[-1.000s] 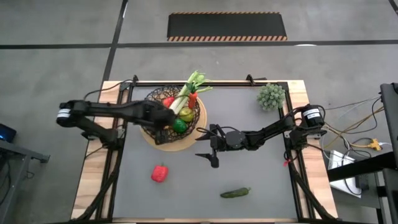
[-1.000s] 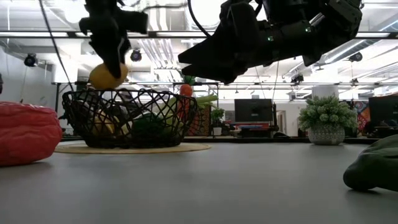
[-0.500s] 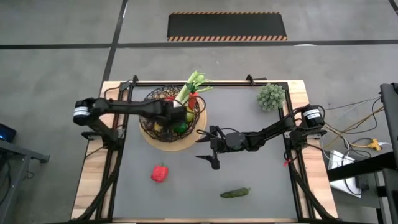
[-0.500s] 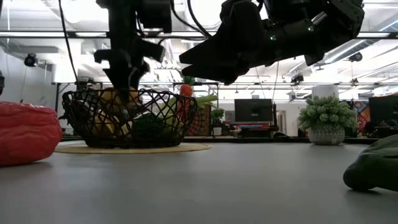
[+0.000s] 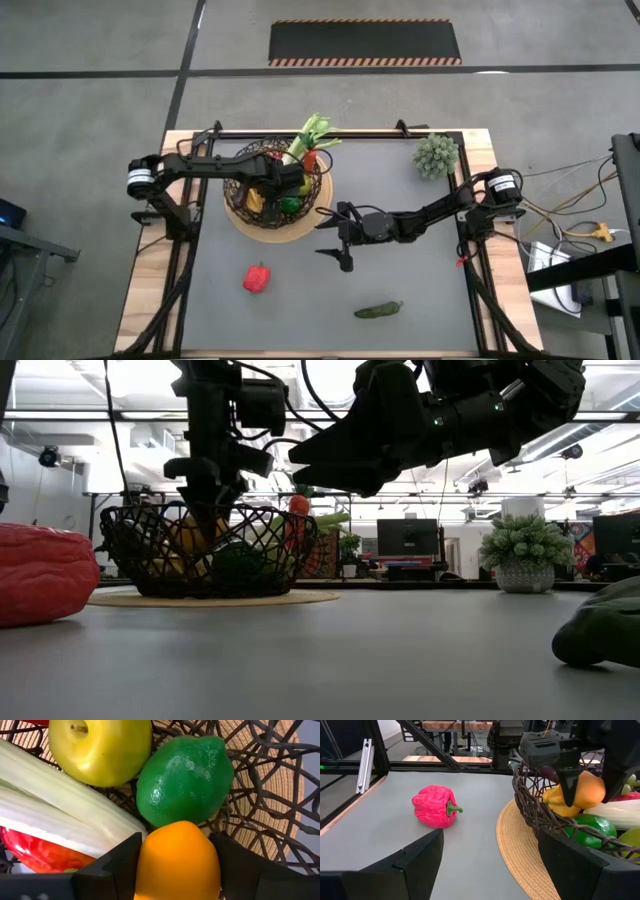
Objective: Build produce basket
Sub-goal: Put the yellow lemon into the black wire basket, then put the green chili pepper into the black wire basket
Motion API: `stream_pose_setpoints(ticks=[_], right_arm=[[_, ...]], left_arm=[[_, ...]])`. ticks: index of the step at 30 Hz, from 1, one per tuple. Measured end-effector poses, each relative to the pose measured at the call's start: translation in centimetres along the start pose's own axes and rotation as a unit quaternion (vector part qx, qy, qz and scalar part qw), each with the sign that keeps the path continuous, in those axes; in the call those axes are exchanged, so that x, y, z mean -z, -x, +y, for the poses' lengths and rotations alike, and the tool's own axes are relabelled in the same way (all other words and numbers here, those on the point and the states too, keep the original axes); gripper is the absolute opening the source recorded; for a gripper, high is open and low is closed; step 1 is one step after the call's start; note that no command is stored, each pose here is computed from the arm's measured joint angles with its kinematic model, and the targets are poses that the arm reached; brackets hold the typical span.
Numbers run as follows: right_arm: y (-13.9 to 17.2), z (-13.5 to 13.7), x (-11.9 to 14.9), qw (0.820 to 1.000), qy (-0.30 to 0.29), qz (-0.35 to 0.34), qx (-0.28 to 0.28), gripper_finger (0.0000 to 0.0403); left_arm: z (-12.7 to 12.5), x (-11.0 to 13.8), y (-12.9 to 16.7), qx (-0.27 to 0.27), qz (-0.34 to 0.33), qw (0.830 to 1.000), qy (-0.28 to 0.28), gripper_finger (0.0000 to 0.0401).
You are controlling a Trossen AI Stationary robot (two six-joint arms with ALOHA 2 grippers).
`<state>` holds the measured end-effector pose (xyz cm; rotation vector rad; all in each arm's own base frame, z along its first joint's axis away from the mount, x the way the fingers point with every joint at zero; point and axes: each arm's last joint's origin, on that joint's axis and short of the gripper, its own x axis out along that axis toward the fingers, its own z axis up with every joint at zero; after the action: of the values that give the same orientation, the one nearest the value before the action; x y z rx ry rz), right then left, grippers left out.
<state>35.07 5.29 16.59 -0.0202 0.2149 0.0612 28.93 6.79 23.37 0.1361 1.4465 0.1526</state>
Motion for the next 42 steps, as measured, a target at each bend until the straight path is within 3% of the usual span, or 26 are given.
stream_pose_setpoints(ticks=[17, 24, 31, 37, 42], right_arm=[[0.2, 0.0, -0.2, 1.000, -0.002, 0.007, 0.000, 0.0304], [0.3, 0.1, -0.1, 1.000, -0.012, 0.017, -0.001, 0.0304], [1.8, 0.4, -1.0, 0.997, -0.044, 0.068, -0.002, 0.0304], [4.2, 1.8, -2.6, 0.992, -0.062, 0.110, -0.022, 0.0304], [6.3, 3.6, -3.7, 0.985, -0.097, 0.133, -0.045, 0.0304]], left_arm=[[0.1, 0.0, 0.5, -0.002, -0.008, 1.000, -0.002, 0.0282], [0.4, 0.6, 3.3, -0.013, -0.048, 0.999, 0.008, 0.0283], [-0.5, 2.3, 7.2, -0.019, -0.125, 0.991, 0.041, 0.0283], [-3.3, 3.2, 10.9, -0.007, -0.271, 0.962, 0.032, 0.0283], [-6.3, 3.7, 13.3, 0.024, -0.418, 0.908, 0.005, 0.0283]])
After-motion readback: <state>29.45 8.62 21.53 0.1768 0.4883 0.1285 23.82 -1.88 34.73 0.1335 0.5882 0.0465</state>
